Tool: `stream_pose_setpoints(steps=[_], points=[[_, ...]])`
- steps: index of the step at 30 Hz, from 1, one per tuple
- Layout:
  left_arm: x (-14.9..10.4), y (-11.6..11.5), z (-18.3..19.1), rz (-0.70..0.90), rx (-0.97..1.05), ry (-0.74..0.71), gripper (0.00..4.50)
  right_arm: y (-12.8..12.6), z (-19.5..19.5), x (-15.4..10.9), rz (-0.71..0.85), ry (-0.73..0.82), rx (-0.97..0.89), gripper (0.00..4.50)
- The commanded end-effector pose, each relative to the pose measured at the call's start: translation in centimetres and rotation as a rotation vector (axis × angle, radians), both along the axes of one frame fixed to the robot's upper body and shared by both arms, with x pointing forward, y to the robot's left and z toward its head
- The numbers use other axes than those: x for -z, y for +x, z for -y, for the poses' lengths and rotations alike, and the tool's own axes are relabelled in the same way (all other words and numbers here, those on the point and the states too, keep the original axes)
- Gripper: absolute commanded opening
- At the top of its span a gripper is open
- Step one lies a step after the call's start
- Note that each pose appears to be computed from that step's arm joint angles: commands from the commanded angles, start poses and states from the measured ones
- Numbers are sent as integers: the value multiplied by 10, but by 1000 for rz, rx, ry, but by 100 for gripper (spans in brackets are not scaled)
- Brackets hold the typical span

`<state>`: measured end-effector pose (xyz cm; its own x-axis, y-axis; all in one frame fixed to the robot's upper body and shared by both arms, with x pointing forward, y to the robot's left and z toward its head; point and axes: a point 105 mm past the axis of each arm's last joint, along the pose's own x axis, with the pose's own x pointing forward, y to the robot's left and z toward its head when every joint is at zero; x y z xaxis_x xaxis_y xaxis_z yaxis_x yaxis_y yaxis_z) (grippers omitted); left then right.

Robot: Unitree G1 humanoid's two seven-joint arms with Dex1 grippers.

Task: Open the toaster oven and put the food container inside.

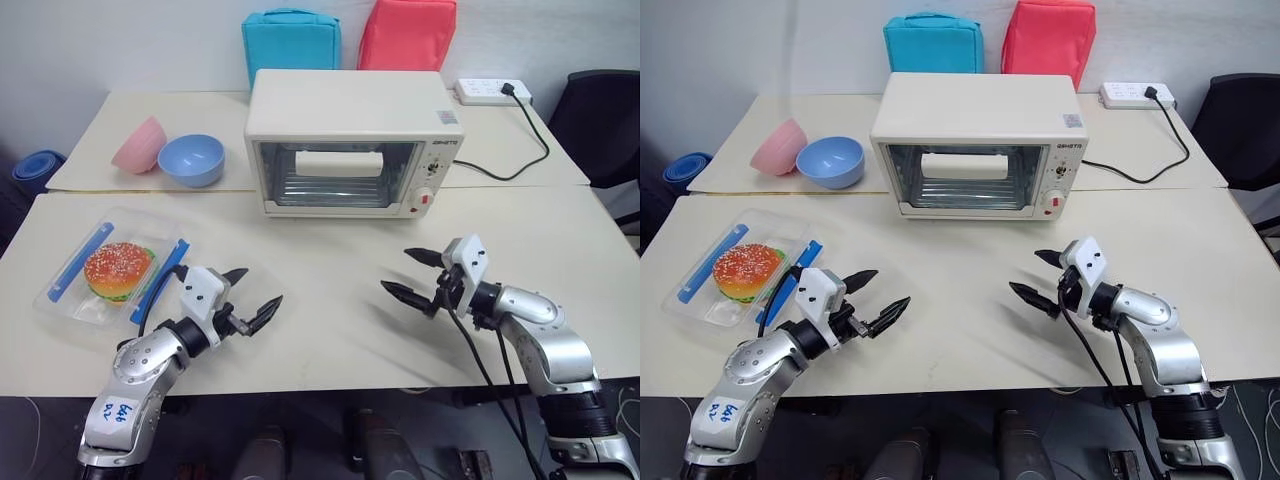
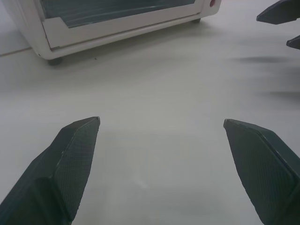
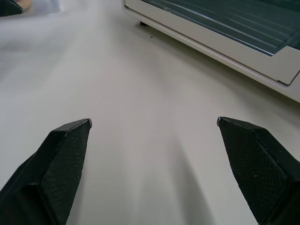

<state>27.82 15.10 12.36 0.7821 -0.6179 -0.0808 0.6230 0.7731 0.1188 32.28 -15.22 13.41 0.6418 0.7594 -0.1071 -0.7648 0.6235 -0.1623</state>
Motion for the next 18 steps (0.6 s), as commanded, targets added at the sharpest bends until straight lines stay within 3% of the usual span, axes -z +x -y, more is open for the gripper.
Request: stream_pose_setpoints(steps=[1,18], points=[[-4,1,1,24,10,21,450,2,-1,-10,53,3,1,449],[-18,-2,5,21,37,-60,450,4,-4,-11,22,23,-18,449]])
